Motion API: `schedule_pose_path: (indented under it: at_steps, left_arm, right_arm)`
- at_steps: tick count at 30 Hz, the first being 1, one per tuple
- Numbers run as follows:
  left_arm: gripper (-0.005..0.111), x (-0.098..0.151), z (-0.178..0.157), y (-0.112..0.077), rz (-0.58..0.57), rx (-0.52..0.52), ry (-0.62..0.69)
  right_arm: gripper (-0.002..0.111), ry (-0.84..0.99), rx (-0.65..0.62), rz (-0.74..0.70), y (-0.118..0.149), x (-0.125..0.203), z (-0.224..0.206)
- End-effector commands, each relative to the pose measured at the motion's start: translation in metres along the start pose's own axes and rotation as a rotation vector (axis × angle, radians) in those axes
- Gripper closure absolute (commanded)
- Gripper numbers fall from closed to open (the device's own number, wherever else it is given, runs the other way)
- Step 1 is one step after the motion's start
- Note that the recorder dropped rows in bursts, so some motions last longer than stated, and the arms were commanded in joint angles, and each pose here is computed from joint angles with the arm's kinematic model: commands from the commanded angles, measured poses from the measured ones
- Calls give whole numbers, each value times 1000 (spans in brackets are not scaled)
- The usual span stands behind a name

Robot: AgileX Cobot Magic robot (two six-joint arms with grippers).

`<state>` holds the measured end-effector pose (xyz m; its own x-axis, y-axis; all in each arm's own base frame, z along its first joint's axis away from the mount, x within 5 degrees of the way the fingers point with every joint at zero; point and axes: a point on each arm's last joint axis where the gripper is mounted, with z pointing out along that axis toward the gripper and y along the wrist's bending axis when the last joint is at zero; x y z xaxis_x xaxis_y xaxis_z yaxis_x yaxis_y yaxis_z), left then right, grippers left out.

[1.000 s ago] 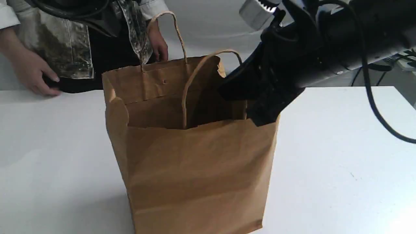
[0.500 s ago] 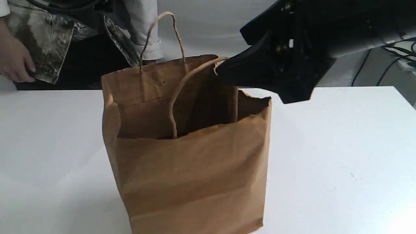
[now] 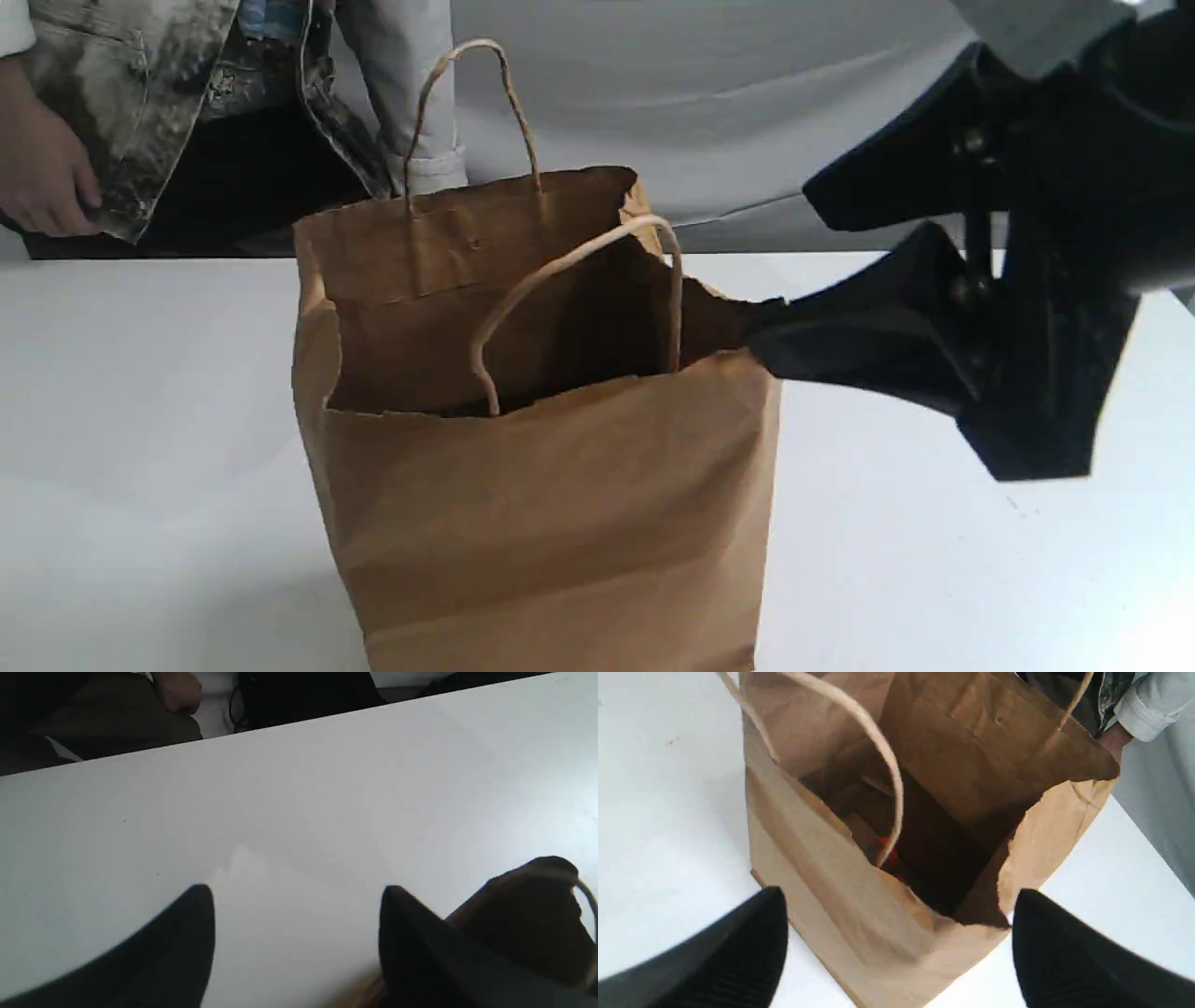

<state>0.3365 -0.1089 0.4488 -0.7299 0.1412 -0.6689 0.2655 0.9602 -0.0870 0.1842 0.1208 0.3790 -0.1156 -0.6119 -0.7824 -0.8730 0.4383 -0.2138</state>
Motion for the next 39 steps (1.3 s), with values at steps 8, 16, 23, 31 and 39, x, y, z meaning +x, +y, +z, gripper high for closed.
schedule_pose_path:
  at_steps: [8,16,23,31,39]
  left_arm:
    - [59,15,-116,-5,12,35,-246]
    - [65,88,-246,-16,180,153,-670]
    - [76,184,-266,-9,297,107,-929]
    - [106,271,-217,-8,210,285,-1107]
    - [107,307,-142,6,126,209,-1049]
  right_arm:
    - [52,-36,508,-1,36,52,-87]
    - [62,-692,1012,210,74,74,-190]
    - [93,-719,1154,327,82,95,-212]
    - [107,-649,1083,519,80,107,-199]
    - [107,-645,1058,556,81,108,-197]
